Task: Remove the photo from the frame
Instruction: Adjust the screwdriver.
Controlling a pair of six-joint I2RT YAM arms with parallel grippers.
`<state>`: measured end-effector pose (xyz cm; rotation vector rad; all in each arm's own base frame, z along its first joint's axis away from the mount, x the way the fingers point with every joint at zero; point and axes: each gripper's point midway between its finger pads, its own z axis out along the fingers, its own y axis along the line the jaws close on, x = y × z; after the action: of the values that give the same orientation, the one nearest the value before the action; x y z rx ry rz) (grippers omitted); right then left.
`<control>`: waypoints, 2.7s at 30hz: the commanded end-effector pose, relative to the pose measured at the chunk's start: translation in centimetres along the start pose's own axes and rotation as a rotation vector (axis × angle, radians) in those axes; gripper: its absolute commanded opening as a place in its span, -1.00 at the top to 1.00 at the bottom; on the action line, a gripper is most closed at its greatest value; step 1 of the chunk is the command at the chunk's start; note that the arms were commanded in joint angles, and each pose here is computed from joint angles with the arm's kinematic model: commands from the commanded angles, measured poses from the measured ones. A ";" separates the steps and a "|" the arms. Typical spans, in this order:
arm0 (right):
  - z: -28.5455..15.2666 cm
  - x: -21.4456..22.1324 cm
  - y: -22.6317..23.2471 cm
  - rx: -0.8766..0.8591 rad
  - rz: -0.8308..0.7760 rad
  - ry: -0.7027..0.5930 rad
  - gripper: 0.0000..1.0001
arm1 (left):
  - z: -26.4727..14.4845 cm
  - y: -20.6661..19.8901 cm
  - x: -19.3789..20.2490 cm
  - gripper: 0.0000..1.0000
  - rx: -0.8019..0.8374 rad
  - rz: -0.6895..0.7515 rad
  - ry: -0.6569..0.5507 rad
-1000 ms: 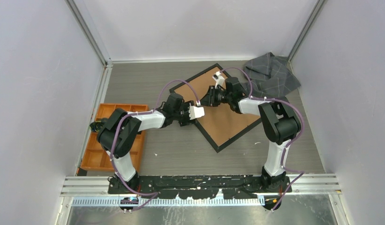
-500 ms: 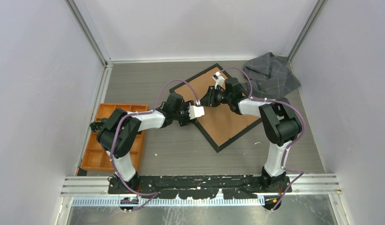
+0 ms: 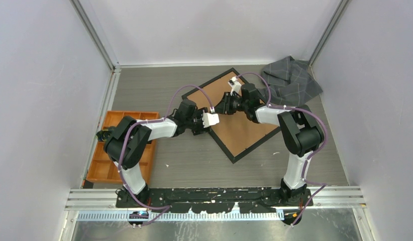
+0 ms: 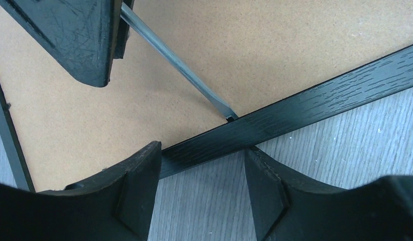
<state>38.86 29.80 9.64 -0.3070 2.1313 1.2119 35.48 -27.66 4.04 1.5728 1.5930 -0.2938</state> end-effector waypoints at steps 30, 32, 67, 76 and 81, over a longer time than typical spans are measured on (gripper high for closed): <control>-1.0 -0.5 10.0 -0.282 -0.040 0.042 0.99 | 0.2 1.7 -2.9 -0.23 -0.047 -0.042 -0.108; -1.0 -0.5 10.1 -0.283 -0.042 0.042 0.99 | 0.2 1.7 -2.9 -0.23 -0.047 -0.042 -0.110; -1.9 -1.0 11.9 -0.323 -0.023 0.032 0.99 | 0.3 1.8 -2.6 -0.25 -0.058 -0.091 -0.120; -2.0 -1.1 13.2 -0.349 0.032 0.022 0.99 | 0.8 2.9 -1.7 -0.23 -0.127 -0.140 -0.096; -2.1 -1.1 14.6 -0.351 0.039 0.004 0.99 | 1.2 3.3 -1.1 -0.23 -0.154 -0.170 -0.076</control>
<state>38.91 29.74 10.18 -0.2186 2.1302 1.1797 36.24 -27.32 4.20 1.4522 1.6746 -0.3131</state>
